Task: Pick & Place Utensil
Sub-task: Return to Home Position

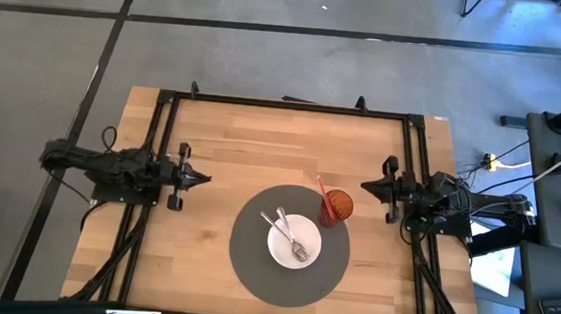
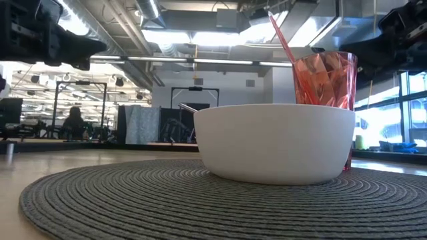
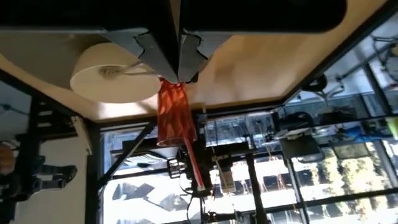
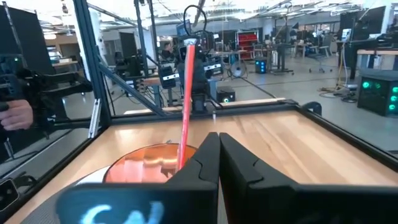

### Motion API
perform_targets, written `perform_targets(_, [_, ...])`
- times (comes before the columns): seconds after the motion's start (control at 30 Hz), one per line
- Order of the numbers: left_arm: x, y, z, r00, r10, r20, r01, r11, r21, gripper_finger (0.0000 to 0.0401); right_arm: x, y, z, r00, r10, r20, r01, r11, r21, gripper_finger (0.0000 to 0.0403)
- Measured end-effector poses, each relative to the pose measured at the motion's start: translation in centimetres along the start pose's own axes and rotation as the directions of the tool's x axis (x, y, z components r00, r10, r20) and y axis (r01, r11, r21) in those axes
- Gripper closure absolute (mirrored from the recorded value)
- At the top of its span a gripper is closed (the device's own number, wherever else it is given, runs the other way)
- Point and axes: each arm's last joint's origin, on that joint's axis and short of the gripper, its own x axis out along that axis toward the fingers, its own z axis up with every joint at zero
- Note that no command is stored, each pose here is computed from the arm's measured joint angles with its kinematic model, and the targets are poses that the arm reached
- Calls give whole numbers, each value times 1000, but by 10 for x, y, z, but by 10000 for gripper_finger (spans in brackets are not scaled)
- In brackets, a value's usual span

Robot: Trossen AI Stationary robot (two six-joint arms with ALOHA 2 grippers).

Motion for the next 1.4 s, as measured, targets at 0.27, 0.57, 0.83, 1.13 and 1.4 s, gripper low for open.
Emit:
perform_targets(0.27, [1, 7, -4, 999, -31, -26, 32, 999, 31, 400, 0, -3, -8, 997, -25, -79, 27, 999, 23, 400])
perform_targets(0.57, [5, 14, -10, 994, 32, -100, -34, 999, -17, 400, 0, -3, -7, 997, -23, -77, 24, 1000, 16, 400])
perform_targets(0.83, [6, 14, -11, 993, 33, -114, -44, 995, -92, 400, 0, -3, -7, 997, -23, -73, 23, 1000, -8, 397])
perform_targets(1.13, [6, 15, -11, 992, 66, -112, -81, 988, -134, 400, 0, -3, -7, 997, -23, -73, 23, 1000, -8, 375])
perform_targets(1.4, [6, 15, -11, 992, 68, -111, -83, 987, -135, 400, 0, -3, -7, 997, -23, -74, 25, 1000, 19, 378])
